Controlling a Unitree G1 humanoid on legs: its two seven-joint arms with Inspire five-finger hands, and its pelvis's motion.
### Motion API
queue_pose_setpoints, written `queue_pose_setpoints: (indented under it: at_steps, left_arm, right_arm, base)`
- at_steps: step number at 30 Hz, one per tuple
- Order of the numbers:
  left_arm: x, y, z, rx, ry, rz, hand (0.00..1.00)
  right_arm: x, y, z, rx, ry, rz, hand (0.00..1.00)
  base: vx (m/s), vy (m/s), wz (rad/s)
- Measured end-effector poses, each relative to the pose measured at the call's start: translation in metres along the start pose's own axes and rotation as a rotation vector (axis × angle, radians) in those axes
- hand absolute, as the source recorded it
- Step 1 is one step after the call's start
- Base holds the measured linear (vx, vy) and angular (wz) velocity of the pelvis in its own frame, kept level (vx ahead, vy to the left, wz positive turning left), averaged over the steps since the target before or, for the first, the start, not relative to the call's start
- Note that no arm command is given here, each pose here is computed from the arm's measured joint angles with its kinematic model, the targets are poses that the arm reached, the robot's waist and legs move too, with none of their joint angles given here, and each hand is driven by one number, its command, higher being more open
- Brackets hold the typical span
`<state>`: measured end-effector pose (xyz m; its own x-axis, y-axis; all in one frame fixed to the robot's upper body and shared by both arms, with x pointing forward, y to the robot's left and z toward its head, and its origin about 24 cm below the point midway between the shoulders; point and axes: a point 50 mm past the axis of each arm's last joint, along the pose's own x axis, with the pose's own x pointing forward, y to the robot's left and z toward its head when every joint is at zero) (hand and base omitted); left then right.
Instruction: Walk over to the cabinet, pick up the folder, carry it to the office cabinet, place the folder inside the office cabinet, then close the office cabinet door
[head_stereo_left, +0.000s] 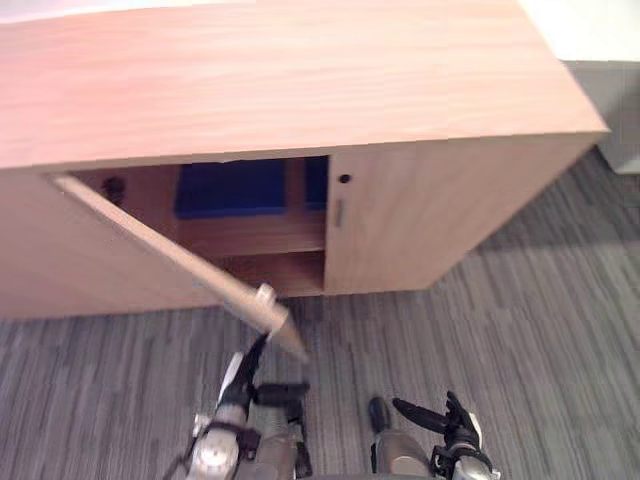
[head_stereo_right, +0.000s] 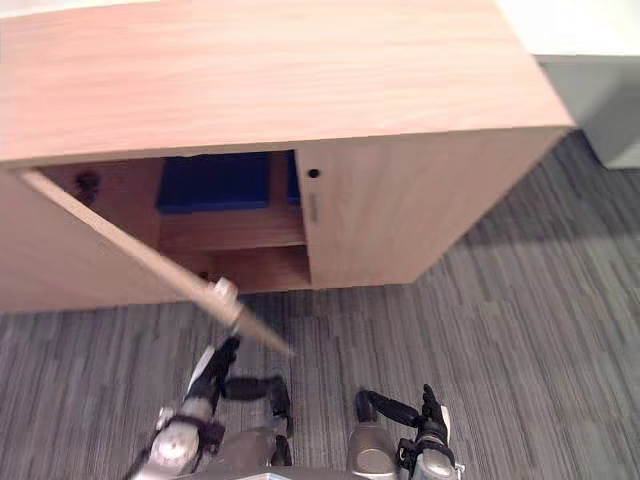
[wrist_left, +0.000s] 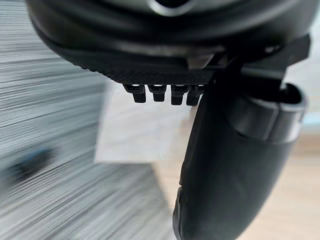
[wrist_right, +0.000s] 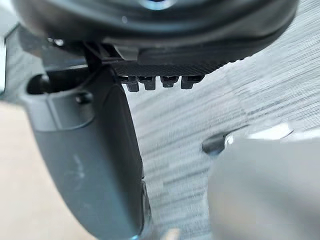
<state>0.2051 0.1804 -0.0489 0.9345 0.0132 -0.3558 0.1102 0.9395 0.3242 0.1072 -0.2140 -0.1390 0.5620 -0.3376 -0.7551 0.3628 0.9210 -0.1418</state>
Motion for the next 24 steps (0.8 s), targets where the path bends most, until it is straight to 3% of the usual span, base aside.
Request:
queue_pose_setpoints:
  at_steps: [2, 5, 13, 17, 24]
  left_arm:
    - [0.019, 0.019, 0.026, 0.034, -0.085, 0.085, 1.0]
    - [0.032, 0.034, 0.038, 0.052, -0.112, 0.151, 1.0]
    - [0.041, 0.037, 0.019, 0.068, -0.017, 0.16, 1.0]
    - [0.021, 0.028, -0.014, 0.029, 0.094, 0.14, 1.0]
    - [-0.04, 0.01, -0.103, -0.151, 0.455, 0.107, 1.0]
  right_arm:
    - [-0.002, -0.003, -0.008, 0.0, 0.031, -0.01, 1.0]
    - [-0.003, -0.004, -0.013, -0.003, 0.051, -0.012, 1.0]
    - [0.003, -0.01, -0.001, -0.021, 0.021, -0.02, 1.0]
    - [0.003, -0.011, -0.002, -0.022, 0.027, -0.023, 1.0]
    - [0.002, -0.017, -0.009, -0.008, 0.065, -0.047, 1.0]
  base:
    - [0.13, -0.063, -0.27]
    - [0.12, -0.083, -0.07]
    - [0.02, -0.054, 0.04]
    - [-0.09, -0.007, 0.08]
    - [-0.06, 0.013, 0.17]
